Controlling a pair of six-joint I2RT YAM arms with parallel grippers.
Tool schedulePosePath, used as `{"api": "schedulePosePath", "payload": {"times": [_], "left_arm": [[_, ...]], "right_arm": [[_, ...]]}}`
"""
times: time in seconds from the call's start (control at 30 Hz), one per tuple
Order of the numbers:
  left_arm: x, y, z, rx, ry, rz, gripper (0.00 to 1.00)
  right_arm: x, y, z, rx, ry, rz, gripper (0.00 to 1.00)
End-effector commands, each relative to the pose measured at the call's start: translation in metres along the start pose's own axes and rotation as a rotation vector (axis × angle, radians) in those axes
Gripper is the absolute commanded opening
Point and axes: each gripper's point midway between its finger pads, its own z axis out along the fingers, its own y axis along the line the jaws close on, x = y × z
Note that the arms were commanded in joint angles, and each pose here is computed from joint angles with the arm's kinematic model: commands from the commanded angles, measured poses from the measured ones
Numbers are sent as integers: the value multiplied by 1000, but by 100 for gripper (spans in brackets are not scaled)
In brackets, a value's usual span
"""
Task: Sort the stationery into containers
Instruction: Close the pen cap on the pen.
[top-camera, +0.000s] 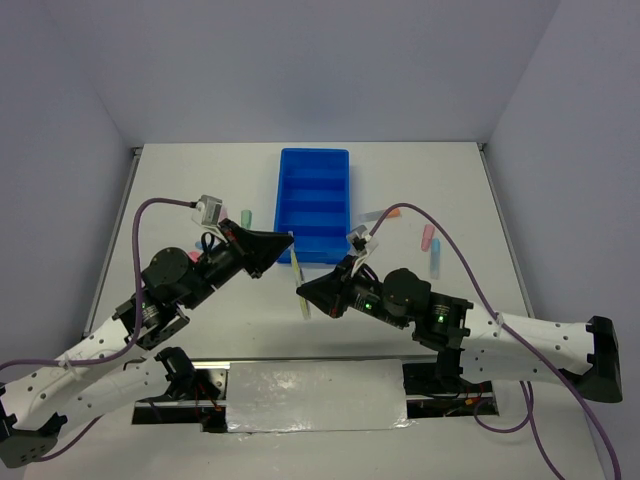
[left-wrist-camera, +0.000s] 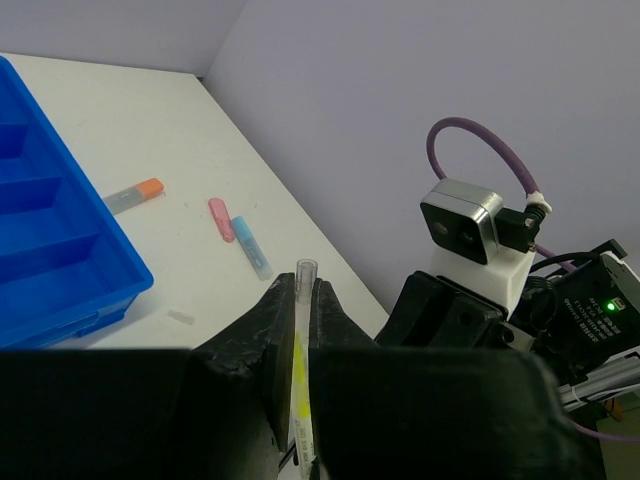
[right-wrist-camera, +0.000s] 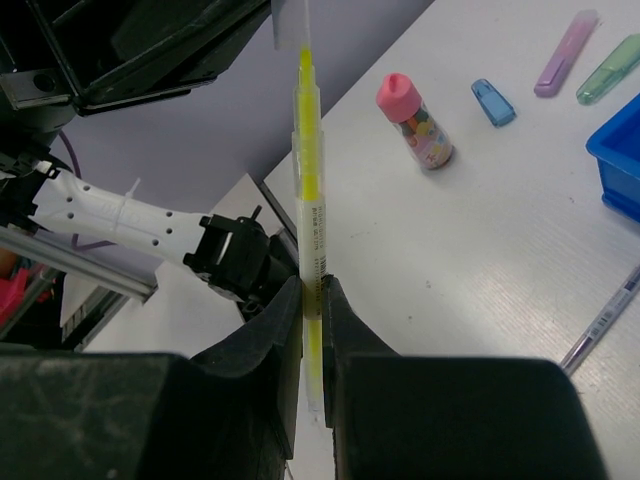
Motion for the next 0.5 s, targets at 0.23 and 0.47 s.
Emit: {"api": "schedulePosePath", "payload": {"times": [0.23,0.47], "left_arm": [[-4,1,-1,3,-33,17,0],[-5,7,-3,-23,-43,32,0]], "right_arm": [[-44,32,-2,-79,-118,33,0],[-40,37,-2,-107,-99,57,0]]}}
